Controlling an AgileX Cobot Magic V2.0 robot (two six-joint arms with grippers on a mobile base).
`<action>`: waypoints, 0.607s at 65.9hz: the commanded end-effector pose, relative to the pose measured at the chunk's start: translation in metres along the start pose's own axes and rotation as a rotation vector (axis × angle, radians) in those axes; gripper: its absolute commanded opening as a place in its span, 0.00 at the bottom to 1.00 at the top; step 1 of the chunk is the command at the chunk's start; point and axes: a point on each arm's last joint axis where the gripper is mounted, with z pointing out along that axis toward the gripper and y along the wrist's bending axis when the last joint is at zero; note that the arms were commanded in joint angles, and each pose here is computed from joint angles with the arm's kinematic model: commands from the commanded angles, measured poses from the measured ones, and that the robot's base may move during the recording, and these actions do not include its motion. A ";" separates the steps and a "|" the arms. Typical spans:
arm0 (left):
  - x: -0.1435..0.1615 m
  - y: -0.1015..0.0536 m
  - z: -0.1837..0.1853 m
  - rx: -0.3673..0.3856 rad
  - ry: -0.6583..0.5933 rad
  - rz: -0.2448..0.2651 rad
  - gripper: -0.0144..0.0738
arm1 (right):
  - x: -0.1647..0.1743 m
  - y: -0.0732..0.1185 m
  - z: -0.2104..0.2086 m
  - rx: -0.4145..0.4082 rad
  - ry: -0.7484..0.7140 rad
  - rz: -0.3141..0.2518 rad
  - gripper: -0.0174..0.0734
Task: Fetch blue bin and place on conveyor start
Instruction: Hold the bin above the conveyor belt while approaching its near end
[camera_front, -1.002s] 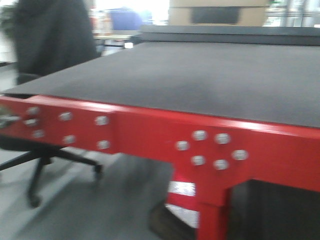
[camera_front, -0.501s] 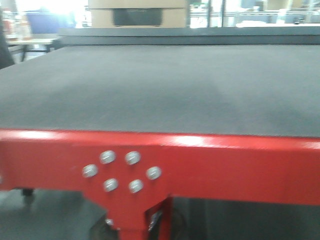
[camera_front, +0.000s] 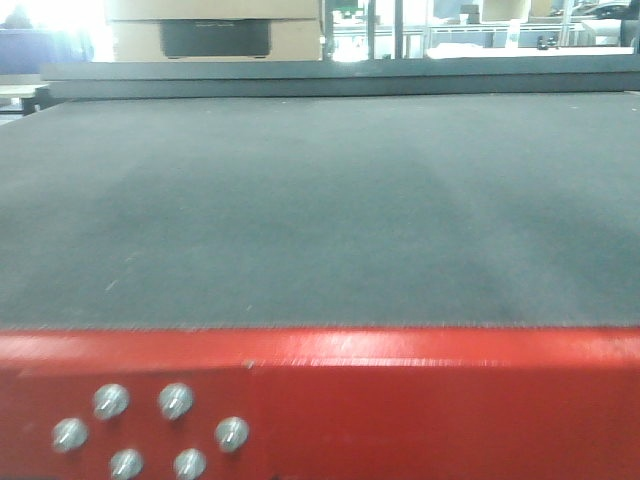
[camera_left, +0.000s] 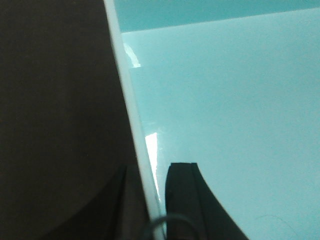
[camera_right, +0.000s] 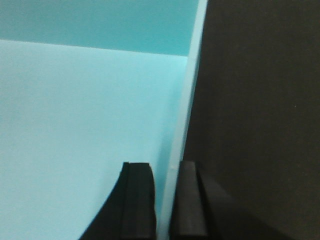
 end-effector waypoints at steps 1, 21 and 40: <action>-0.004 0.002 -0.009 -0.022 -0.053 0.034 0.04 | -0.006 -0.003 -0.010 0.028 -0.055 -0.038 0.03; -0.004 0.002 -0.009 -0.022 -0.053 0.034 0.04 | -0.006 -0.003 -0.010 0.028 -0.055 -0.038 0.03; -0.004 0.002 -0.009 -0.022 -0.053 0.034 0.04 | -0.006 -0.003 -0.010 0.028 -0.055 -0.038 0.03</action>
